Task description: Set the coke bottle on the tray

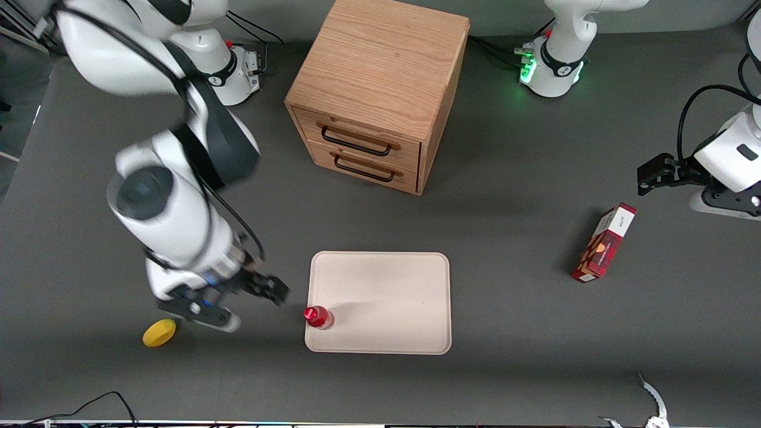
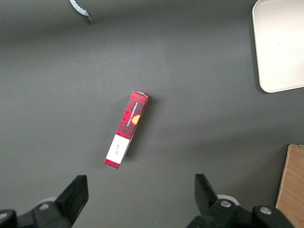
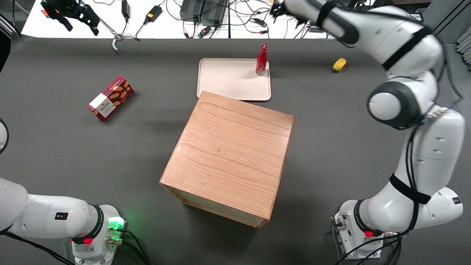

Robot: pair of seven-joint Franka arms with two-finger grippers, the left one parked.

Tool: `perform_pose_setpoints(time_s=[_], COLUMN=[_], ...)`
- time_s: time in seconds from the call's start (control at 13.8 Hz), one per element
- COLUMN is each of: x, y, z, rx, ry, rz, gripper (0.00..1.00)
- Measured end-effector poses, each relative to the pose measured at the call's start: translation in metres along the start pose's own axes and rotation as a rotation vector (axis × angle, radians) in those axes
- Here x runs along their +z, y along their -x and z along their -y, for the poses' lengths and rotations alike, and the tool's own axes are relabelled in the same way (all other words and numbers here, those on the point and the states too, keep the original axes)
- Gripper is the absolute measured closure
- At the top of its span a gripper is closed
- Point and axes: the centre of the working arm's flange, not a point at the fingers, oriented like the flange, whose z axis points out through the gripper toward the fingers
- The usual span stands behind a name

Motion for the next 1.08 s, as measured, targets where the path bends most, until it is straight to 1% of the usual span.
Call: perform_pose_setpoints(time_s=[0.07,0.14,0.22,0.29,0.36,0.51,0.58,0.72,0.8,0.94,1.08], x=[-0.04,-0.071,-0.092,-0.103,-0.104,-0.088,-0.075,-0.049,-0.04,-0.038,-0.05], y=[0.011,0.023,0.036,0.048,0.058,0.072,0.076,0.09,0.097,0.105,0.104], z=[-0.02,-0.038,-0.058,-0.08,-0.103,-0.161,-0.191,-0.229,-0.233,-0.231,-0.231], rx=[-0.031,-0.053,-0.069,-0.081,-0.086,-0.086,-0.083,-0.07,-0.069,-0.076,-0.074], ry=[0.019,0.019,0.022,0.035,0.041,0.029,0.024,0.024,0.027,0.028,0.025], rz=[0.013,0.036,0.056,0.074,0.099,0.159,0.176,0.195,0.197,0.192,0.181], gripper=[0.0,0.0,0.0,0.0,0.0,0.0,0.0,0.0,0.0,0.0,0.0])
